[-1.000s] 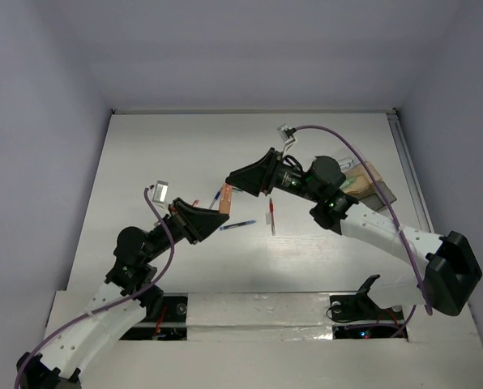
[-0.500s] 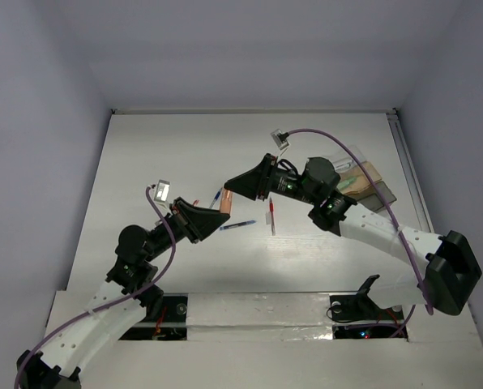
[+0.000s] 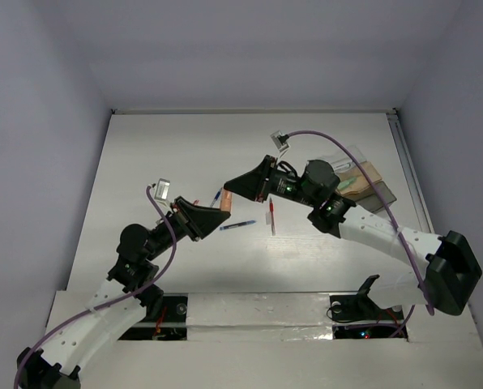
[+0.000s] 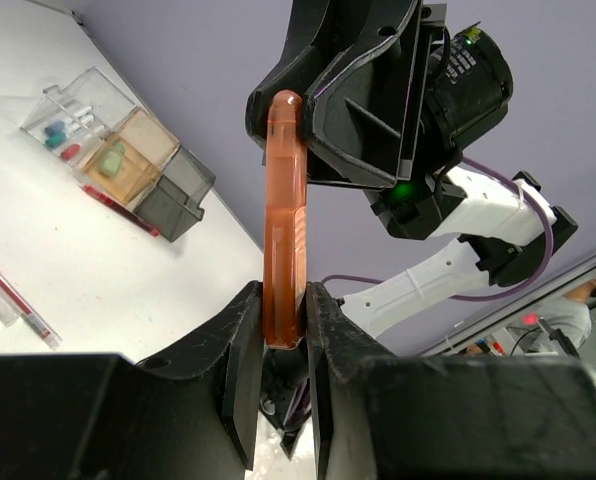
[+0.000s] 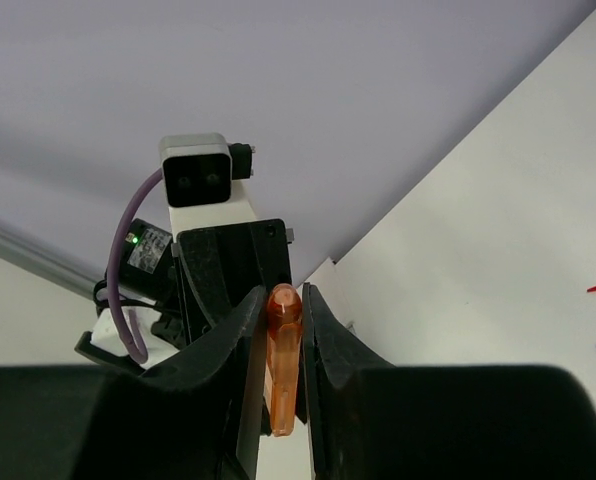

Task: Sort the stationery into containers
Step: Close the pen cap on the pen.

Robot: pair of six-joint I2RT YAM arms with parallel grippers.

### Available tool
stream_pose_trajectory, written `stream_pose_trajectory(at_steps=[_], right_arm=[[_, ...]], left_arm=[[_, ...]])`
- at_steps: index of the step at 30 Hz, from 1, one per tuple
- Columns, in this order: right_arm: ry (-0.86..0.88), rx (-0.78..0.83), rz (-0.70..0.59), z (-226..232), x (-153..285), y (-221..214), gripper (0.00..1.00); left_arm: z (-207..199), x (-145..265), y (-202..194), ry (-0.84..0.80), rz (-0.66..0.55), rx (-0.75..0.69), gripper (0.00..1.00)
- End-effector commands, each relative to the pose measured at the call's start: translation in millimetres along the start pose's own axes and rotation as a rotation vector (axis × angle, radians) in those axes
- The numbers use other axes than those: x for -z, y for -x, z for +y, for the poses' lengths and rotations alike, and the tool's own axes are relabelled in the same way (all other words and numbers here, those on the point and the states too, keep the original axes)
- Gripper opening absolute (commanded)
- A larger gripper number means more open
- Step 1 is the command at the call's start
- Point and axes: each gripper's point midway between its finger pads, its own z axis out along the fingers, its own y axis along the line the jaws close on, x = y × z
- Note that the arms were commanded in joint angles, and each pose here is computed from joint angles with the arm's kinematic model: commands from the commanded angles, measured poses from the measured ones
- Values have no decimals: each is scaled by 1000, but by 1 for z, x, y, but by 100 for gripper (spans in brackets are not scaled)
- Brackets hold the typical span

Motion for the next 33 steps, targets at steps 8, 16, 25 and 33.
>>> stream_pose_trajectory(at_steps=[8,16,25,33], right_arm=[[36,46,39,10,3,-29,1],[-9,37,100,1,14,-55,0],[-60,39,205,-8,18,-100,0],[-67,44,226,0,27,-126,0]], left_arm=[[-61,-6,49,-162,-142,-60,0],[-76,-10,58,-183,-143,-88,0],[-90,-22,74,-190,-150,-127,0],[-110,-31,98,-181,-178,-204,0]])
